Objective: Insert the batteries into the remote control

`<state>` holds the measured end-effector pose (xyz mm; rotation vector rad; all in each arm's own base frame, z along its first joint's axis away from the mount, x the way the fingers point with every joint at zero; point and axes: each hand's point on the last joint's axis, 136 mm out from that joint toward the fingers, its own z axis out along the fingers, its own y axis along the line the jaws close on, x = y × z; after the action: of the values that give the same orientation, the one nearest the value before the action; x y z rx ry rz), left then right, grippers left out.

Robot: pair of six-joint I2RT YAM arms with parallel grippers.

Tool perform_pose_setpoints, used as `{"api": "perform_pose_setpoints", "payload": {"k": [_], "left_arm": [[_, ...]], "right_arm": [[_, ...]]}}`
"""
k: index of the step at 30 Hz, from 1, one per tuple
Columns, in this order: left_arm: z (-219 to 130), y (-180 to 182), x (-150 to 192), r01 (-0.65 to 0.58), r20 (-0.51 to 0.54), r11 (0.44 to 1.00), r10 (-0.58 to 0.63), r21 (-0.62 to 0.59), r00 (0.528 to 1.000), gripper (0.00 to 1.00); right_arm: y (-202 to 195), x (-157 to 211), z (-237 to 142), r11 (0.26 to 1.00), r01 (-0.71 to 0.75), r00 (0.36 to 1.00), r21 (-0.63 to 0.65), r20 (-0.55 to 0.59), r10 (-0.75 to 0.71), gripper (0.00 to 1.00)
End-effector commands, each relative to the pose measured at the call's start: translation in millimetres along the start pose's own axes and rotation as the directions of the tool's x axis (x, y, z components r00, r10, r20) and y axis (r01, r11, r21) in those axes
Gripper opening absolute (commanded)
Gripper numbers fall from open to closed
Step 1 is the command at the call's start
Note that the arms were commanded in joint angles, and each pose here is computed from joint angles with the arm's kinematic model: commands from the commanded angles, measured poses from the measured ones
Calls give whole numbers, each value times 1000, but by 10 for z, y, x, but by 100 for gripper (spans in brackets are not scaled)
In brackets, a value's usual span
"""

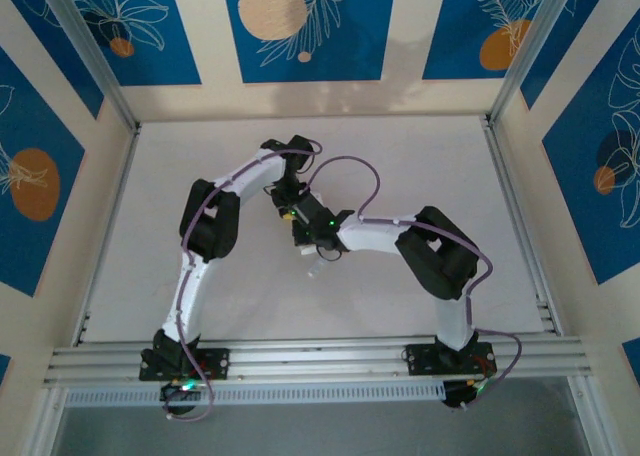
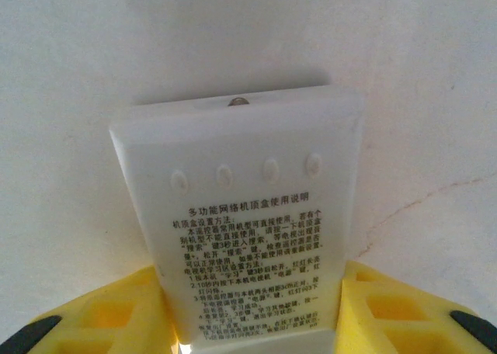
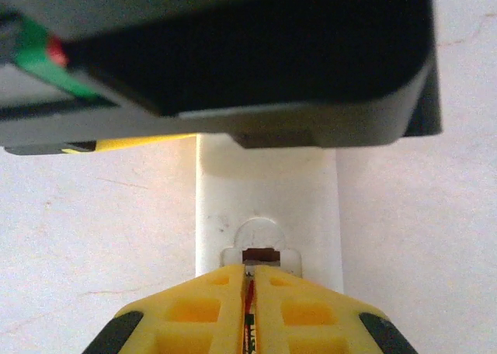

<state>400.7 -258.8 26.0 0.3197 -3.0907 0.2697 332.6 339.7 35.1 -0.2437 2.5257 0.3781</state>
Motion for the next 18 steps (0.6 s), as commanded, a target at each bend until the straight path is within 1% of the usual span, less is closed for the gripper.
{"api": "perform_pose_setpoints", "payload": {"k": [1, 7, 12, 14, 15, 18], "left_arm": [[125, 26, 16, 24, -19, 1000, -24, -4, 1000, 34], [150, 39, 22, 23, -19, 1000, -23, -11, 1000, 35], [130, 44, -2, 15, -8, 1000, -15, -16, 1000, 40], [115, 33, -8, 9, -4, 1000, -9, -13, 1000, 44], [93, 33, -17, 3, 1, 1000, -3, -12, 1000, 47], [-81, -14, -75, -21, 43, 1000, 21, 1, 999, 55]], "right_arm": [[-110, 784, 77, 996, 84, 963, -6, -256, -83, 12], [69, 302, -328, 997, 35, 989, -65, -140, -43, 18], [154, -24, -691, 995, 20, 997, -98, -72, -27, 19], [145, -108, -850, 995, 9, 999, -100, -48, -14, 19], [101, -126, -935, 996, -5, 999, -94, -36, 1, 19], [-166, -103, -1158, 995, -90, 996, -44, -9, 90, 20]]}}
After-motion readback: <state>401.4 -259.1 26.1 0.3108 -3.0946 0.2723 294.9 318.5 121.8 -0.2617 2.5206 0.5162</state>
